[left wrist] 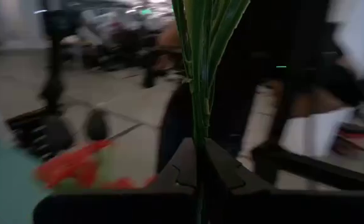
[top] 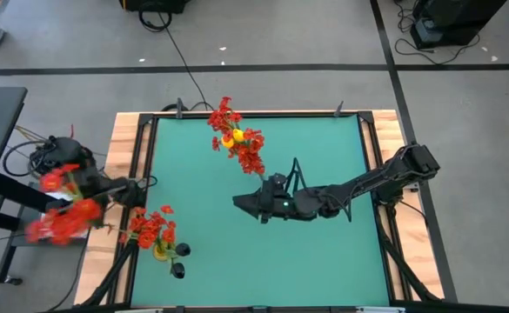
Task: Sort flowers into vase by color
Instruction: Put the red flowers into the yellow vase
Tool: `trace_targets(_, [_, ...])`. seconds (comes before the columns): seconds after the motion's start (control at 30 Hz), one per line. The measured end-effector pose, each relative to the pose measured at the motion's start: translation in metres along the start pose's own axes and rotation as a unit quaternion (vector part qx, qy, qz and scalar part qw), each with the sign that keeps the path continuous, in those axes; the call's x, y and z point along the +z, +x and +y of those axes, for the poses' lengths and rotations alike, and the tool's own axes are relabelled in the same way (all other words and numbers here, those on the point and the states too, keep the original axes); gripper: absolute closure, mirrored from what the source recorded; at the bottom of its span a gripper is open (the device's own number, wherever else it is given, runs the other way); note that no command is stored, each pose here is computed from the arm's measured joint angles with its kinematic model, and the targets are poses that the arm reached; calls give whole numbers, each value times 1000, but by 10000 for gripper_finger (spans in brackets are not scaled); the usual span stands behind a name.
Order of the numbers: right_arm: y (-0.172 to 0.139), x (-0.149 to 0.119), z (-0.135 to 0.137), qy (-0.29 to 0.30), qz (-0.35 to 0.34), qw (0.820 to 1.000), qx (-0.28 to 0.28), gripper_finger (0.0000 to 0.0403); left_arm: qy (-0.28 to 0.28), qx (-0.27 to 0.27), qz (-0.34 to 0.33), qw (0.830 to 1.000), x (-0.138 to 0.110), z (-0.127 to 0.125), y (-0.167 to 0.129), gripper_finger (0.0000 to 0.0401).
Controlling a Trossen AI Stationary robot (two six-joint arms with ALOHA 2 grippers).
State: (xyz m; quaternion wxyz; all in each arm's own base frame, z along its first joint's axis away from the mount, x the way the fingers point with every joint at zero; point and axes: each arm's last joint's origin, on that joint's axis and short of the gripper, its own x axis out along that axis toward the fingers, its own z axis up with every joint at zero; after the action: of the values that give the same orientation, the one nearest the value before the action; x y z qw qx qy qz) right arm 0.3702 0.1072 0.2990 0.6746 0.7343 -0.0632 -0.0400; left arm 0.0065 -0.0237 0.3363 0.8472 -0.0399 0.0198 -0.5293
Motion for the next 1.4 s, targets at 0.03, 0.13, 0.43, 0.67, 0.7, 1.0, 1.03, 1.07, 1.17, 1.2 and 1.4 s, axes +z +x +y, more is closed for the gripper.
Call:
trace_targets(0.03, [0, -1, 0, 3, -1, 1000, -2, 237, 5, -20, -5, 1000, 2, -1, 0, 392])
trace_targets(0.13, [-1, -2, -1, 11, -2, 1000, -5, 237, 33, -66, -34, 997, 10, -5, -1, 392])
trace_targets(0.43, [-1, -1, -4, 10, -4, 1000, -17, 237, 101, -88, -110, 985, 30, -11, -4, 392])
trace_targets(0.67, [-1, -1, -6, 1, -4, 1000, -29, 237, 82, -68, -91, 990, 2, 12, 15, 392])
trace_targets(0.7, [-1, -1, -7, -1, -4, 999, -32, 237, 81, -65, -98, 990, -4, 16, 20, 392])
trace_targets(1.0, [-6, -9, -20, -24, 41, 994, -95, 237, 1, -45, -136, 990, -65, 50, 46, 392])
trace_targets(1.03, [-6, -9, -21, -26, 51, 993, -104, 237, -4, -39, -133, 990, -71, 52, 47, 392])
trace_targets(1.07, [-7, -10, -23, -28, 62, 991, -114, 237, -6, -35, -130, 991, -75, 54, 49, 392])
trace_targets(1.17, [-8, -10, -27, -27, 92, 986, -137, 237, 7, -21, -126, 992, -81, 56, 50, 392])
trace_targets(1.2, [-8, -11, -27, -22, 99, 985, -140, 237, 13, -17, -128, 992, -81, 56, 50, 392])
trace_targets(1.4, [-7, -8, -30, -19, 124, 979, -158, 237, 27, -14, -140, 990, -72, 53, 48, 392])
